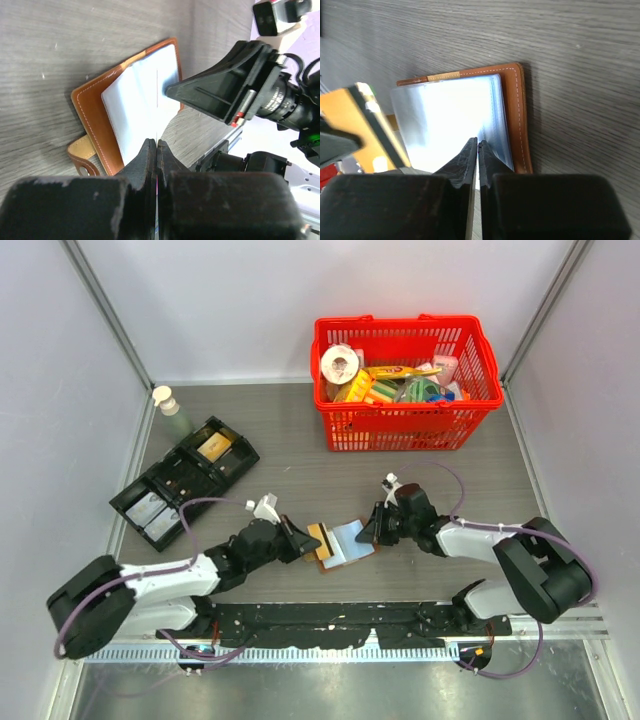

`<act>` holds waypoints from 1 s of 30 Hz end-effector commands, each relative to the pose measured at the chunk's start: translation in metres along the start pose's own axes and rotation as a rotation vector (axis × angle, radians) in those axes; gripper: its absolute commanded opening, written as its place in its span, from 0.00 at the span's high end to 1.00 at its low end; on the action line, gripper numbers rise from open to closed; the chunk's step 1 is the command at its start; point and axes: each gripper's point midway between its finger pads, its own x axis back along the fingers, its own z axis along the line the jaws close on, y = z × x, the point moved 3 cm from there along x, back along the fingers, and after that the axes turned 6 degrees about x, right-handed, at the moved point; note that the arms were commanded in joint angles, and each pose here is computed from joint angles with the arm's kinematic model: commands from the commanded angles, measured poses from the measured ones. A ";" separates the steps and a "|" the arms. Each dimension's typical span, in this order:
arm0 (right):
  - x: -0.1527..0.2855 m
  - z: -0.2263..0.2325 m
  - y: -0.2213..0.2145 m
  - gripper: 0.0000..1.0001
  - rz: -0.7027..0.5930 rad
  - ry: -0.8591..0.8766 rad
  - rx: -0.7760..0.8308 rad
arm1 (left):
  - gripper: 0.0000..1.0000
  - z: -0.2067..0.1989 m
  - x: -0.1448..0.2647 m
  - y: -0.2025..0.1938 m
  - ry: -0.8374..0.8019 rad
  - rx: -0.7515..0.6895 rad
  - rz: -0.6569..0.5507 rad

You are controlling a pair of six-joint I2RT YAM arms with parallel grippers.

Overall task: Take the credit cards out of the card holder
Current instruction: Remove the credit card from the card holder, then place the credit card in the storage box.

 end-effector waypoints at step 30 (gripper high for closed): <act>0.138 0.132 0.098 0.25 -0.448 0.250 -0.196 | 1.00 -0.142 0.079 0.036 0.354 -1.867 -0.331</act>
